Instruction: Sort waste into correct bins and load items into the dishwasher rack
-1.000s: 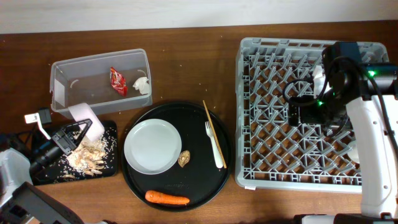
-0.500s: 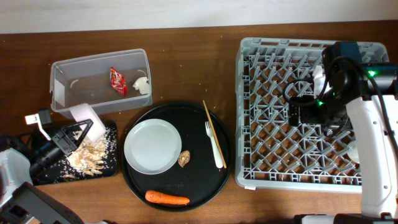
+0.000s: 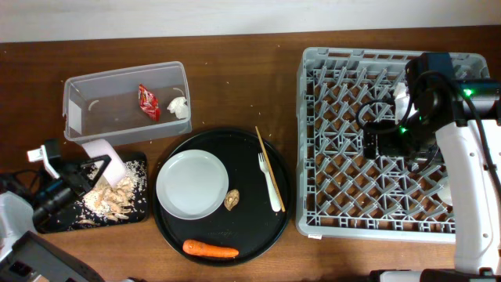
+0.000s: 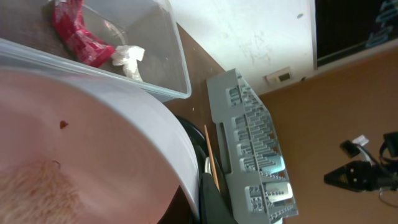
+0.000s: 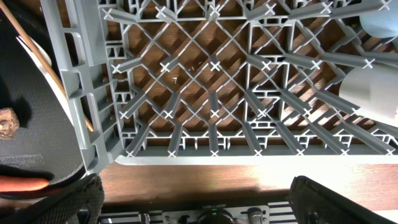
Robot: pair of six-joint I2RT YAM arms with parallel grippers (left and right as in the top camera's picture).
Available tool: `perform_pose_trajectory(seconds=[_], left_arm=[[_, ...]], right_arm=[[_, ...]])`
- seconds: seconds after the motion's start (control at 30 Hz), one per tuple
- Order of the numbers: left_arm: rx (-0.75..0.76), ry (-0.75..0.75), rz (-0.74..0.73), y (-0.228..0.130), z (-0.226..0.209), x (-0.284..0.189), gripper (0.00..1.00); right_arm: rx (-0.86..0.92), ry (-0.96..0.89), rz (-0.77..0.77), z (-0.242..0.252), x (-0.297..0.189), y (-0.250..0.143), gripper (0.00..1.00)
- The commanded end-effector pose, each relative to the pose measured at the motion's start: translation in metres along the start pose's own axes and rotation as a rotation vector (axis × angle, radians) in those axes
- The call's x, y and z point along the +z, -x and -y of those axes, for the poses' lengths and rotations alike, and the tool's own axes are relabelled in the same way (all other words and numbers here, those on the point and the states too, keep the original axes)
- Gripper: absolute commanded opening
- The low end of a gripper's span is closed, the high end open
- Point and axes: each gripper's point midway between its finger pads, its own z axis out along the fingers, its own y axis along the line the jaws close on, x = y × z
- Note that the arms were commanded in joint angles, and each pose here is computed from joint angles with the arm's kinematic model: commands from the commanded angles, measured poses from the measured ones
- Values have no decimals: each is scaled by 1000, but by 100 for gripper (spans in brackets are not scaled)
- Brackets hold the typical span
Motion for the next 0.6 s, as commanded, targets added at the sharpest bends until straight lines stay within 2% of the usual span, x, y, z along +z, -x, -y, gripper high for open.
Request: perform_pose_trajectory(seconds=[0.0, 0.23, 0.3, 0.33, 0.4, 0.47, 0.5, 0.53, 0.57], left_arm=[[-47, -58, 42, 6, 15, -4, 0], [-71, -111, 55, 3, 27, -5, 0], [59, -56, 36, 2, 15, -4, 0], [6, -6, 16, 3, 2, -3, 0], [-140, -63, 32, 3, 10, -2, 0], [-80, -138, 72, 7, 25, -4, 0], [-6, -123, 74, 9, 21, -4, 0], [-10, -97, 62, 9, 14, -3, 0], [-168, -101, 47, 6, 14, -2, 0]], right_arm=[[1, -15, 13, 2, -4, 0, 98], [1, -15, 7, 2, -4, -2, 98], [1, -15, 8, 2, -4, -2, 98], [1, -15, 8, 2, -4, -1, 98], [1, -15, 7, 2, -3, -1, 98], [1, -15, 6, 2, -3, -2, 98], [1, -16, 6, 2, -3, -2, 98], [1, -16, 6, 2, -3, -2, 98], [1, -15, 6, 2, -3, -2, 98]])
